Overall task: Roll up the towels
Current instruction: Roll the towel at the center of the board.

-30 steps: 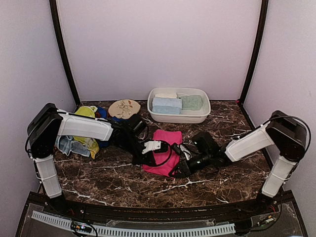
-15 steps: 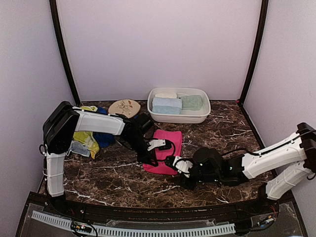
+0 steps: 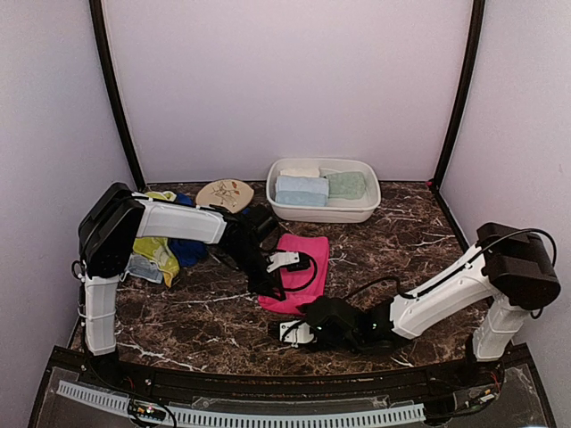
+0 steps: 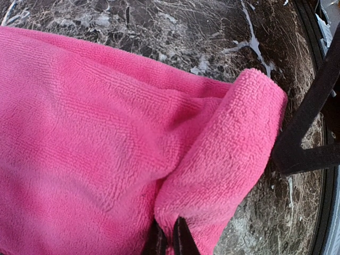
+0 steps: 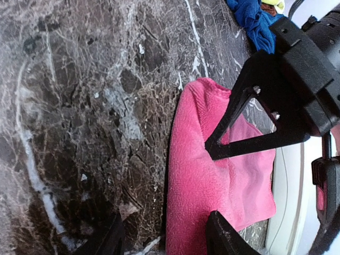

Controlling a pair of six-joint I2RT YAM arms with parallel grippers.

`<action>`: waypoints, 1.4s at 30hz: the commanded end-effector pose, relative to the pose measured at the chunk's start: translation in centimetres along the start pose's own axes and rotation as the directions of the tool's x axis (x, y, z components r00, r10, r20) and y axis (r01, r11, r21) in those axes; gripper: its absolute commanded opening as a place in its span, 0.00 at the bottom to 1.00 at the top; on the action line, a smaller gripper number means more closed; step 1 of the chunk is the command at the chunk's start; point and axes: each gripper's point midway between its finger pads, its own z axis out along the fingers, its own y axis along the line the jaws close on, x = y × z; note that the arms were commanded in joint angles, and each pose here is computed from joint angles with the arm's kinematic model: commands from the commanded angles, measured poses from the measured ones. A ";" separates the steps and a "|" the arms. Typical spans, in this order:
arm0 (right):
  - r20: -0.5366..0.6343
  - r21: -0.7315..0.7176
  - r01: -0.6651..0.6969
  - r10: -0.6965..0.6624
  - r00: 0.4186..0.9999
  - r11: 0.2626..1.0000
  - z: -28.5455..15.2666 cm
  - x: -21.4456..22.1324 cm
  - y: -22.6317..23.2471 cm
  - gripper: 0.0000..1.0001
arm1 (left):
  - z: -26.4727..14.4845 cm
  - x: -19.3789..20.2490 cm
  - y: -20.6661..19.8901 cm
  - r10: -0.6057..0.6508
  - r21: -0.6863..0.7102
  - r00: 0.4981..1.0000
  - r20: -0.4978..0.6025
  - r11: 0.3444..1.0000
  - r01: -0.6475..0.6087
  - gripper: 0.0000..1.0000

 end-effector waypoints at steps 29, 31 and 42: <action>-0.288 -0.395 -0.753 0.708 0.645 0.526 2.9 5.5 2.6 0.05 | -7.2 3.1 3.9 0.232 -0.338 0.972 -0.028 0.913 -0.228 0.58; -0.319 -0.421 -0.786 0.737 0.595 0.453 2.8 5.5 2.6 0.04 | -8.2 2.5 4.1 0.263 -0.391 0.965 -0.016 0.887 -0.248 0.61; -0.528 -0.492 -0.870 0.796 0.296 -0.003 3.1 4.9 1.8 0.03 | -6.1 2.1 -3.9 0.413 -0.232 0.911 -0.003 0.886 -0.402 0.67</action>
